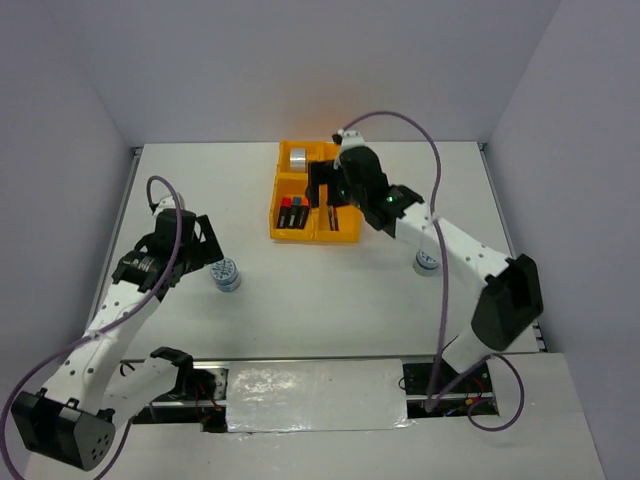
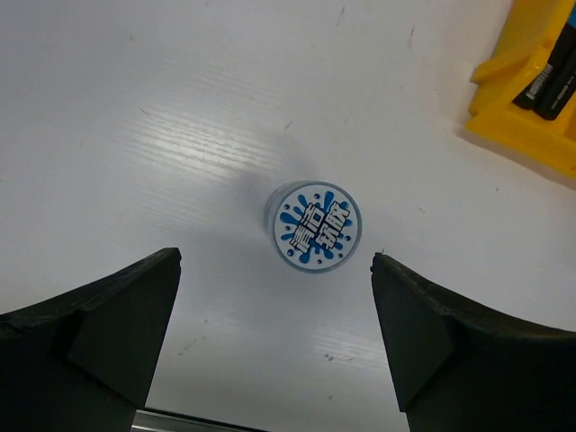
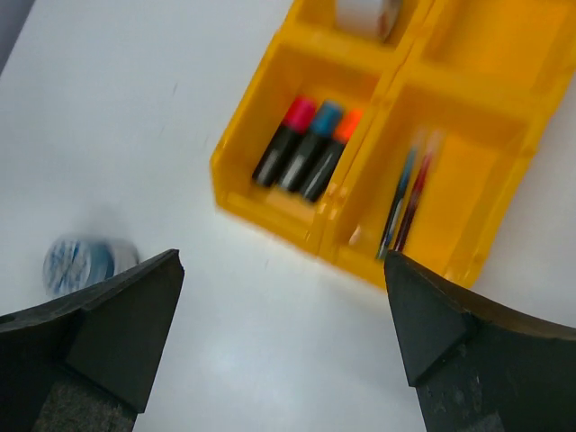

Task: Sort the stationery into containers
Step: Pick up the stationery from the center of the board.

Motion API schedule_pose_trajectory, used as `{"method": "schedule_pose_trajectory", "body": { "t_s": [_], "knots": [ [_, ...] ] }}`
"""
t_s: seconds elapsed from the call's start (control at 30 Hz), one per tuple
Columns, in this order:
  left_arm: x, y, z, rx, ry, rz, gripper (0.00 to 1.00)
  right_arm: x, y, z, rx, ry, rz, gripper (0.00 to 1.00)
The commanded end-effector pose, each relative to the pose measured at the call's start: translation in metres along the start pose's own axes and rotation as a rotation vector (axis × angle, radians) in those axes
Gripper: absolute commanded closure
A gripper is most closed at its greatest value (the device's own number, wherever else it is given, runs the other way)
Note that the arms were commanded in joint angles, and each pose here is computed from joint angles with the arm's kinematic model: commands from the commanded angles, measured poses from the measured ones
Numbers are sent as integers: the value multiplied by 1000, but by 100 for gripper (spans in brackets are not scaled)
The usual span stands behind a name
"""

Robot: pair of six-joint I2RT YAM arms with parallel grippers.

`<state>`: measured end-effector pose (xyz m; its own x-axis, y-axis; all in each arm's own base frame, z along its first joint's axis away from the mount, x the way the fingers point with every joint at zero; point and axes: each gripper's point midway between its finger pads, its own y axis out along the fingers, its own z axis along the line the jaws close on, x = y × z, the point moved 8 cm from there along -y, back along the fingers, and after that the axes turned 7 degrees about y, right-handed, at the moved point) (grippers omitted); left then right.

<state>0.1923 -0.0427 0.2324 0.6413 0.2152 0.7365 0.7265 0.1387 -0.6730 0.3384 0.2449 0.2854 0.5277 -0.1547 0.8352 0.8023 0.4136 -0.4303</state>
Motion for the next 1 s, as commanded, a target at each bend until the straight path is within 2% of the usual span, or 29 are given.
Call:
{"method": "schedule_pose_trajectory", "body": {
  "t_s": [0.0,0.07,0.17,0.4,0.63,0.73,0.77,0.9,0.93,0.97],
  "knots": [
    [1,17,-17,-98,-95,41,1,-28,-43,19,124,10,12,0],
    [0,33,-26,-127,-120,42,1,-59,-67,18,140,9,49,0],
    [-17,72,-36,-97,-94,160,1,-86,-98,24,251,2,60,0],
    [-31,89,-37,-63,-85,178,1,-136,-107,11,257,-66,186,0],
    [-52,98,-38,-55,-79,232,1,-150,-103,13,302,-34,198,0],
    [-55,97,-40,-54,-64,234,8,-156,-97,15,298,-33,218,0],
    [-55,97,-41,-54,-58,235,15,-156,-96,16,297,-32,221,0],
    [-55,96,-41,-48,-53,235,23,-162,-94,21,306,-44,241,0],
    [-54,94,-42,-52,-50,228,28,-164,-93,22,306,-45,247,0],
    [-53,93,-43,-54,-48,225,37,-165,-92,21,303,-48,252,0]
  ]
}}
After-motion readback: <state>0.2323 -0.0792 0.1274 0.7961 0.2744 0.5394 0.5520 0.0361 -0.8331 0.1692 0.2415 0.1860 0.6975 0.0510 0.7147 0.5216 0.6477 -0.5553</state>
